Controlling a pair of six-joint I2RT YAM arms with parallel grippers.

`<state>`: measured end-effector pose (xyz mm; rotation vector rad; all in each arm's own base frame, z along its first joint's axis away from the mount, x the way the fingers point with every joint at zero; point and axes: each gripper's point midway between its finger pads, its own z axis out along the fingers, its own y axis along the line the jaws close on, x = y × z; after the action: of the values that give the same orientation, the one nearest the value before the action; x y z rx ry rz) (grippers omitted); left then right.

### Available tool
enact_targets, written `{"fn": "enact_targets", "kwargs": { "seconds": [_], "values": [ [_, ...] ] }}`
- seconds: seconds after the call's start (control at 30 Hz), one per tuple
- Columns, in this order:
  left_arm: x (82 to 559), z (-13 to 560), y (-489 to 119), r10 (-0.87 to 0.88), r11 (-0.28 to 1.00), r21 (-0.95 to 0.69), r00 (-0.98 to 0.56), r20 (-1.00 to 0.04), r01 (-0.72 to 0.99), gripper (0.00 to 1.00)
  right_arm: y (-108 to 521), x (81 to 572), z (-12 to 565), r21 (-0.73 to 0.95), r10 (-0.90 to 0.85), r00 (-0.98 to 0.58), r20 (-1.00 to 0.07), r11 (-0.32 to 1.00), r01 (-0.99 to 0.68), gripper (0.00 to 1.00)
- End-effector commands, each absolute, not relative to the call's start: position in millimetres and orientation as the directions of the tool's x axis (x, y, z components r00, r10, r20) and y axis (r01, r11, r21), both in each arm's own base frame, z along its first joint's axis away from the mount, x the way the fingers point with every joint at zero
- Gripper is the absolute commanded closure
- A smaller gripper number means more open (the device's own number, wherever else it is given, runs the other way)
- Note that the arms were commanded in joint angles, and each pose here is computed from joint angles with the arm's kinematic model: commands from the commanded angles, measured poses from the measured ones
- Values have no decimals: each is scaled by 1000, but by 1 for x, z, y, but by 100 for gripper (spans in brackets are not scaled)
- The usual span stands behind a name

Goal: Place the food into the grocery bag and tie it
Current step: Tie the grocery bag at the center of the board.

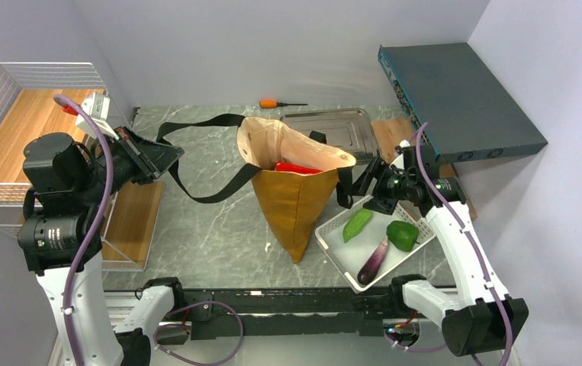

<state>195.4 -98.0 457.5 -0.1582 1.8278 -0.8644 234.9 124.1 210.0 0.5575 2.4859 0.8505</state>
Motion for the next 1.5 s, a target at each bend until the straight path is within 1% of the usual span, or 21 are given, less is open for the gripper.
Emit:
{"fn": "enact_targets", "kwargs": {
  "seconds": [0.0,0.2,0.3,0.4,0.57,0.67,0.87,1.03,1.23,1.4,1.47],
  "values": [
    [196,474,-101,-494,713,-617,-387,-779,332,100,136,229,203,677,388,-870,-304,730,89,26],
    [199,486,-103,-497,699,-618,-376,-782,360,100,147,233,187,726,395,-876,-277,683,79,27],
    [199,491,-106,-500,687,-620,-373,-782,379,100,152,239,176,742,394,-884,-254,665,83,28],
    [200,497,-108,-501,673,-621,-370,-782,402,100,158,247,174,761,379,-890,-252,647,60,28],
    [199,506,-109,-487,679,-604,-360,-796,418,100,173,261,193,806,353,-885,-303,591,-40,28],
    [198,513,-110,-481,677,-596,-354,-802,431,100,185,270,201,818,332,-889,-315,570,-77,28],
    [197,549,-113,-469,670,-564,-313,-826,482,100,227,276,205,790,215,-913,-346,593,-159,28],
    [202,574,-116,-473,645,-554,-295,-830,526,100,249,279,229,813,196,-906,-375,539,-220,27],
    [207,573,-120,-485,616,-571,-310,-818,543,100,269,281,250,820,172,-899,-403,504,-271,23],
    [212,575,-121,-484,605,-572,-314,-817,554,100,301,276,239,811,111,-911,-397,507,-292,23],
    [213,579,-121,-484,600,-570,-313,-817,561,100,310,279,236,797,89,-912,-402,525,-300,25]
  ]
}}
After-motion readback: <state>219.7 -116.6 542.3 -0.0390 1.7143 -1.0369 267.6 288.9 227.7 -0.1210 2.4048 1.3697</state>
